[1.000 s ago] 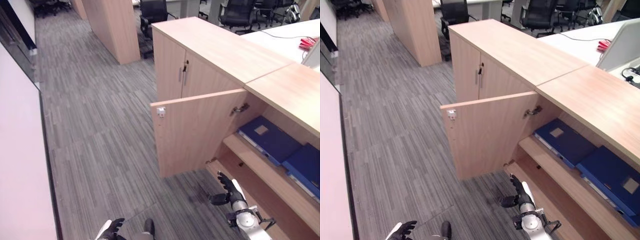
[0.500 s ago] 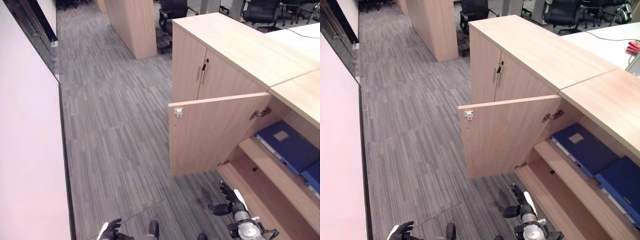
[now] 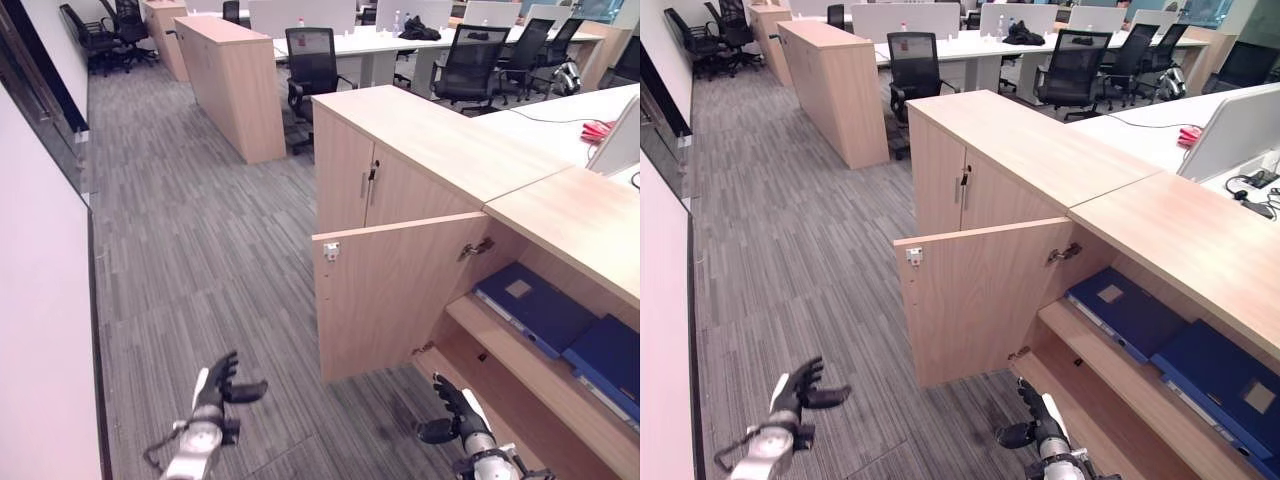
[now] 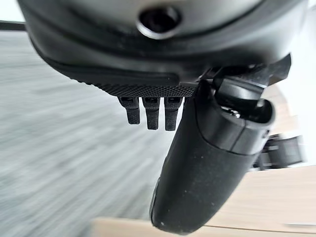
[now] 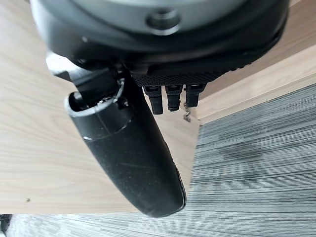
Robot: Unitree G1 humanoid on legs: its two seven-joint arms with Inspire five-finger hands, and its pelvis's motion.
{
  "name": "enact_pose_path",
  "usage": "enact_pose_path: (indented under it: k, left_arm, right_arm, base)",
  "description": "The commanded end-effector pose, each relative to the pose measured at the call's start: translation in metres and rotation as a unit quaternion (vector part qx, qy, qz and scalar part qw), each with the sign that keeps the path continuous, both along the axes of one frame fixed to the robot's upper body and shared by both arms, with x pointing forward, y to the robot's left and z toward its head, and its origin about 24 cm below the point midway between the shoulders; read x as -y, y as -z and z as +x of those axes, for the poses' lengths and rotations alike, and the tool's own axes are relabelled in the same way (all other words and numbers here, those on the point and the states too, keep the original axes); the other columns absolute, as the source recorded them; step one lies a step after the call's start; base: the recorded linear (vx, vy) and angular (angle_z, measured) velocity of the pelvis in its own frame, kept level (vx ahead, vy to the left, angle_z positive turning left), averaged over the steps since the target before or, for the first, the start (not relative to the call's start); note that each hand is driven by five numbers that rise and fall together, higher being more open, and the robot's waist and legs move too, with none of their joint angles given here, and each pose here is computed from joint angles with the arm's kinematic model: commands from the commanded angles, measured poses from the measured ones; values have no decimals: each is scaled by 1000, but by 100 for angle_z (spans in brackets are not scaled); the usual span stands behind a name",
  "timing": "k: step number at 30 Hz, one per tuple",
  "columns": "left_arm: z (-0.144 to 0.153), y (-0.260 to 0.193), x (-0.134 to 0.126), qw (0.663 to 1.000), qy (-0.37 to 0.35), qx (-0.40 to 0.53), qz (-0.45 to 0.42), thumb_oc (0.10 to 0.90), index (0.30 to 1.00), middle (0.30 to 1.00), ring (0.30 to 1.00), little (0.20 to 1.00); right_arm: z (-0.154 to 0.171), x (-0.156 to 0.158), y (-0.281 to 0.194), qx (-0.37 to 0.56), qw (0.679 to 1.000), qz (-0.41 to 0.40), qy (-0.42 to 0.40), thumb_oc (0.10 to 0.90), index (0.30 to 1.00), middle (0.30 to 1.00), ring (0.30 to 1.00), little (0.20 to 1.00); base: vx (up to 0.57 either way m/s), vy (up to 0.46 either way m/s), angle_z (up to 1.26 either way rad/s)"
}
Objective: Put the empty folder in the office cabinet
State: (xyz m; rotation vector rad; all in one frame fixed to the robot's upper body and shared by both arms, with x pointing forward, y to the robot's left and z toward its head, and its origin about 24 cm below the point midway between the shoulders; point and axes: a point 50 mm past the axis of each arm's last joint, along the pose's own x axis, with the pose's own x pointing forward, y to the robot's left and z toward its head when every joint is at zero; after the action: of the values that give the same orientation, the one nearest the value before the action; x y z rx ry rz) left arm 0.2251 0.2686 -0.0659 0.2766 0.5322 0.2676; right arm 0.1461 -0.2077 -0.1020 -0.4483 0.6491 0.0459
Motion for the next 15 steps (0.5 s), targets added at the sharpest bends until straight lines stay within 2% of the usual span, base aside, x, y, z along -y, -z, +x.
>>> enact_pose_path:
  k: [1,2,8,15]
  left_arm:
    - [62,-69,-20,989,0,143,46,800,900,900,900,900]
    - [77,-89,-26,984,-1,165,60,800,900,900,900,900]
    - [109,-132,-22,973,29,216,78,800,900,900,900,900]
    - [140,-173,-2,960,54,267,65,800,900,900,900,900]
  right_arm:
    - [34,-6,-29,94,994,7,-48,800,900,900,900,900]
    - [32,-7,-28,88,994,8,-58,800,900,900,900,900]
    - [30,-6,-26,77,994,6,-71,800,900,900,900,900]
    - [30,-2,-24,67,995,-3,-71,800,900,900,900,900]
  base:
    - [0,-12,-20]
    - [0,-8,-19]
    - [8,-6,-13]
    - [0,3,-11]
